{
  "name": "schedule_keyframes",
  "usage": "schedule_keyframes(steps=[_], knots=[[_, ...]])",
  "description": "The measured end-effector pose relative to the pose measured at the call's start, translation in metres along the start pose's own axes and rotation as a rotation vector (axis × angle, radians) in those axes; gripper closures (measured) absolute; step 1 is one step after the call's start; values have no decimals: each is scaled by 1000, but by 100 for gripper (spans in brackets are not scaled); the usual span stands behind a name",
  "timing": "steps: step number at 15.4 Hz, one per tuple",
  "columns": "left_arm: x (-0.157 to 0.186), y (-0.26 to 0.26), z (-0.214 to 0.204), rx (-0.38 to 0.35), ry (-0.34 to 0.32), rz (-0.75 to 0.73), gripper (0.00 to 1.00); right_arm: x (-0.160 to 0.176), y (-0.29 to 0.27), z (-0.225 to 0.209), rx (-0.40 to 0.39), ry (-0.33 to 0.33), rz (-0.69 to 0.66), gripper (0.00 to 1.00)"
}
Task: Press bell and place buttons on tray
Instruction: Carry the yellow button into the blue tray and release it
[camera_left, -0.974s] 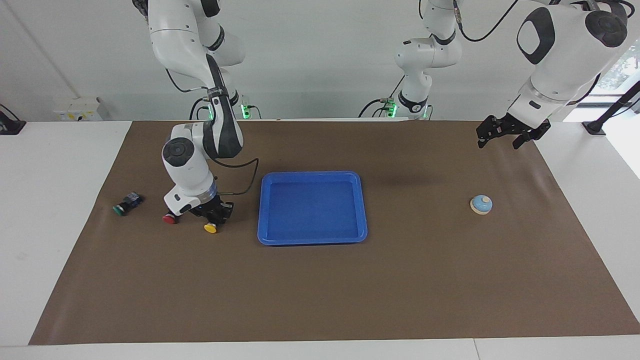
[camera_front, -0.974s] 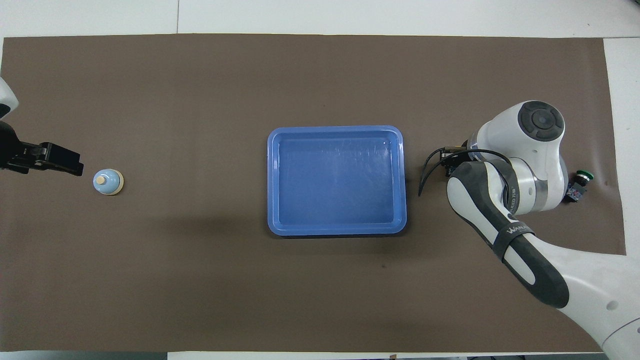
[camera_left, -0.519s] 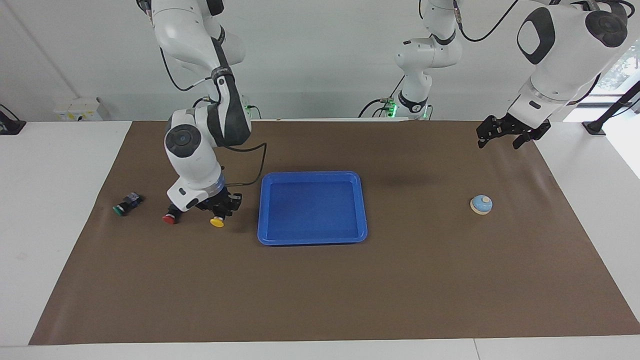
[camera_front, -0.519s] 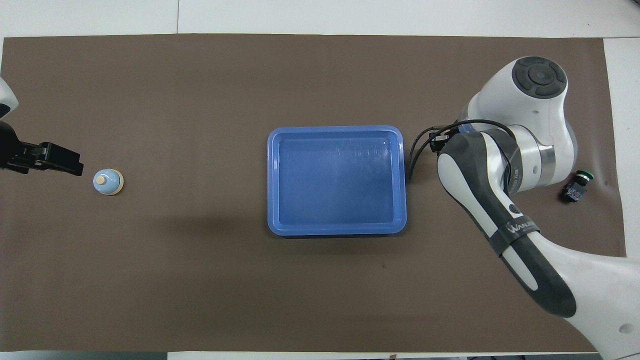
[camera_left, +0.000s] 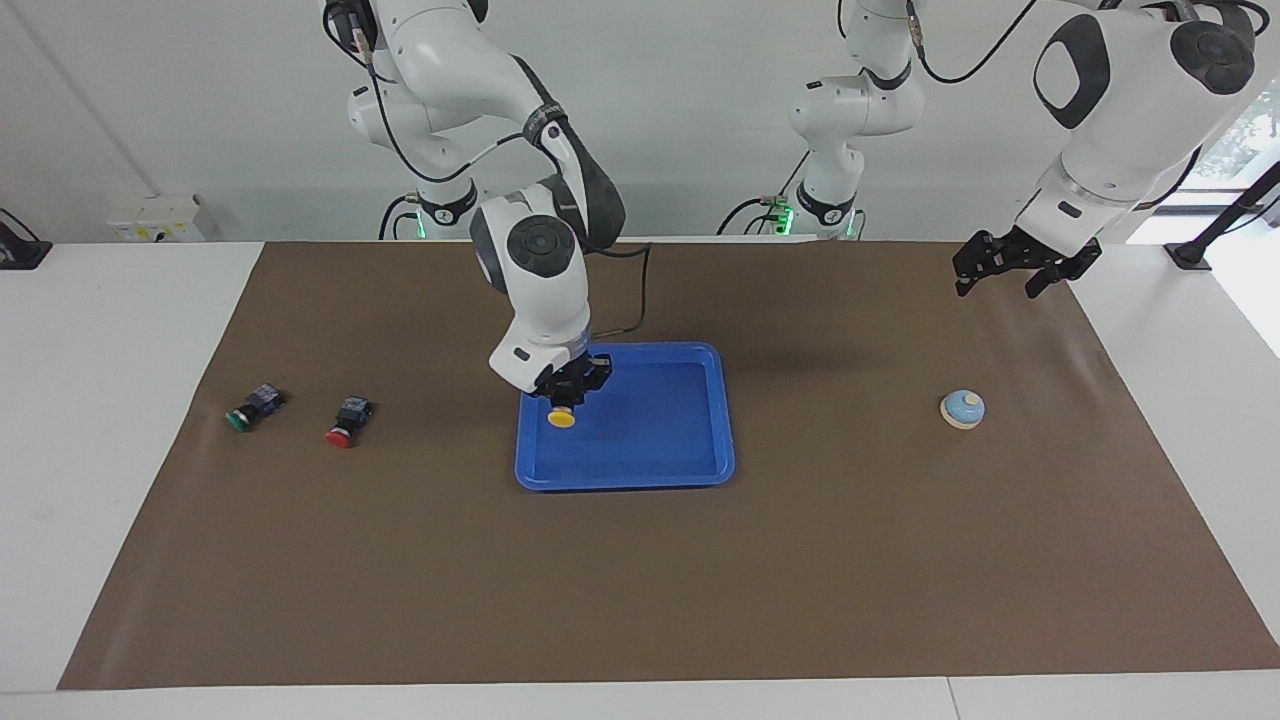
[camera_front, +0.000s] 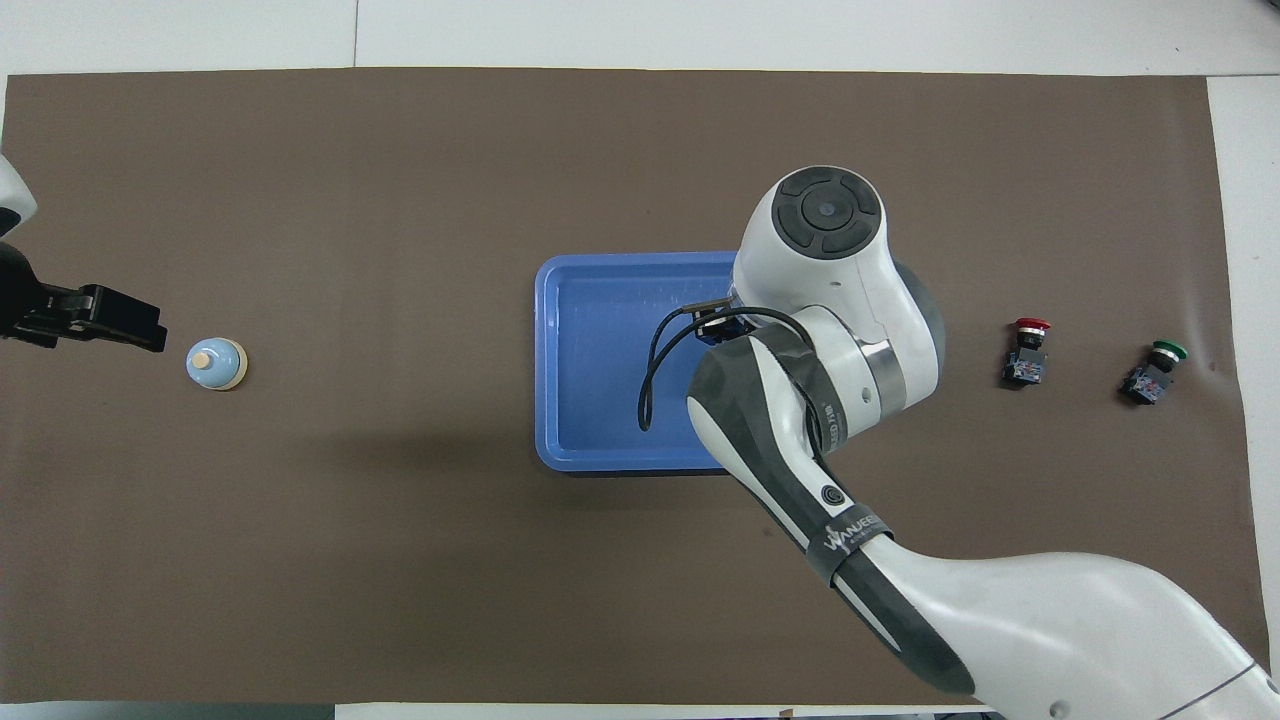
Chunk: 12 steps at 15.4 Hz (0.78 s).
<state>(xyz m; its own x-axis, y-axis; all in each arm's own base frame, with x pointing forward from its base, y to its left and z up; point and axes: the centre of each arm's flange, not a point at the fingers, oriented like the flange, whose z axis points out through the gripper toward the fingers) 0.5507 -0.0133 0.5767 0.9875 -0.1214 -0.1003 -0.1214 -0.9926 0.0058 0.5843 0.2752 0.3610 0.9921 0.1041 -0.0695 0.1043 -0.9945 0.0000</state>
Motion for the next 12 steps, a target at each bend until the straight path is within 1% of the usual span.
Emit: schedule_keyframes(steps=[3,7,12], knots=[[0,0,0,0,0,0,0,-3,4,31,0,5,5,61],[0,0,0,0,0,0,0,-15,2,60,0,7,5,61],[0,0,0,0,0,0,0,-18,3,66,-1,5,80,61]])
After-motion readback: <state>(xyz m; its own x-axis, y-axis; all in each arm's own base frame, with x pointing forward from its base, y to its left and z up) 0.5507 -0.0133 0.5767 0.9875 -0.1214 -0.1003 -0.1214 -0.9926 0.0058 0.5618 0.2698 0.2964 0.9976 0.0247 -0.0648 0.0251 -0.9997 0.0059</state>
